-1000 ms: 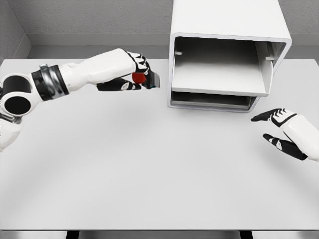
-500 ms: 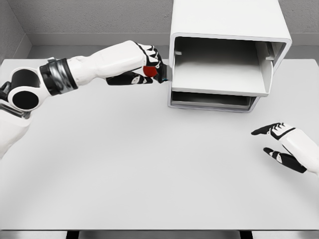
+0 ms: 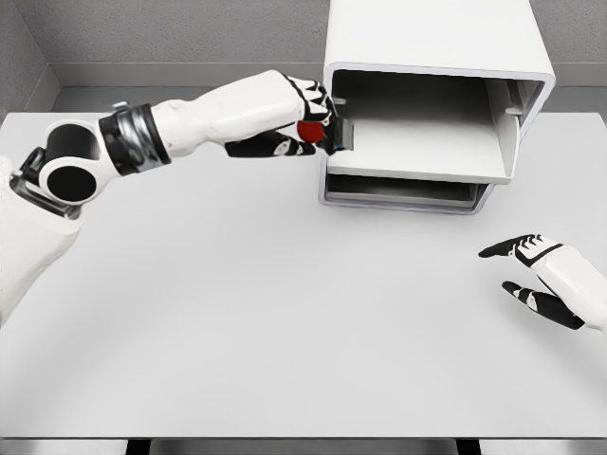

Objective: Slide open multi-storey tabletop storage cabinets and put open load switch and slide close multi-storey tabletop storage cabinets

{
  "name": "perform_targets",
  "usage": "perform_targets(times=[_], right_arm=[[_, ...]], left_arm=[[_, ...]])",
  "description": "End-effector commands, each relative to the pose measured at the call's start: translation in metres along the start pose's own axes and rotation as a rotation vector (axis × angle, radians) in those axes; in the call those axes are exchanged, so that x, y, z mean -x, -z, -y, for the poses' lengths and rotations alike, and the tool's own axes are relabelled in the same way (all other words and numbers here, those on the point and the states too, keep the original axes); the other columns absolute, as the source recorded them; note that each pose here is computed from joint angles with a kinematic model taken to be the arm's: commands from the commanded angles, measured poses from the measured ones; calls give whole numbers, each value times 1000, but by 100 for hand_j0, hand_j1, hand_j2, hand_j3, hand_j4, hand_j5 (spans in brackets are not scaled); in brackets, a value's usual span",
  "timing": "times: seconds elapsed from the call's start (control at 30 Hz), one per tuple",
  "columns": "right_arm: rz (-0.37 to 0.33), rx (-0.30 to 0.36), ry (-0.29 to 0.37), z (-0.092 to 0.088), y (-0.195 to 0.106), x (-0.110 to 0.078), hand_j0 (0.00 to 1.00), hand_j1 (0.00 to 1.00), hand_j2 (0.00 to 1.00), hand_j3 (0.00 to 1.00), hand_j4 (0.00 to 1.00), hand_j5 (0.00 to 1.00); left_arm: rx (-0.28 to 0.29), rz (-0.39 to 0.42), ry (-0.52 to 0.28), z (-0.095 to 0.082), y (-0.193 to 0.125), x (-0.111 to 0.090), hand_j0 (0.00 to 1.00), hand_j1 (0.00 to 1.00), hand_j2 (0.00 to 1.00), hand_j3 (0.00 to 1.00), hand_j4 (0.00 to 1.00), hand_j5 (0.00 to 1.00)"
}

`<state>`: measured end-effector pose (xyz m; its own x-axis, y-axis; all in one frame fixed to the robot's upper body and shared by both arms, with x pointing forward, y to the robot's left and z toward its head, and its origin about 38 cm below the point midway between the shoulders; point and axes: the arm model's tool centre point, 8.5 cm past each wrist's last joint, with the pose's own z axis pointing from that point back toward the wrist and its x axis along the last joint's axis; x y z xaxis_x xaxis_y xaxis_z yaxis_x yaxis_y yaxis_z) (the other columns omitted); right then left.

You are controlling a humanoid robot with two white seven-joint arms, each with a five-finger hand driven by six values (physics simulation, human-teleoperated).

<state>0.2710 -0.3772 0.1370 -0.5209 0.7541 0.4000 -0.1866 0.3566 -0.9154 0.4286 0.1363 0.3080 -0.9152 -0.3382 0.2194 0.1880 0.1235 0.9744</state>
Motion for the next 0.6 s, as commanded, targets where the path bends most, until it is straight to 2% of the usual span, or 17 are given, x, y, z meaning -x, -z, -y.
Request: perform_targets(times=[0.0,0.57], right_arm=[[0,4,5,1,0,0,69,69,69,69,69,69],[-2,3,6,0,0,1,69,69,69,69,69,69]], left_arm=[[-5,9,-11,1,4,-2,40,40,40,40,40,40],[-11,33,-26,9,41,-4,40,40,40,40,40,40]])
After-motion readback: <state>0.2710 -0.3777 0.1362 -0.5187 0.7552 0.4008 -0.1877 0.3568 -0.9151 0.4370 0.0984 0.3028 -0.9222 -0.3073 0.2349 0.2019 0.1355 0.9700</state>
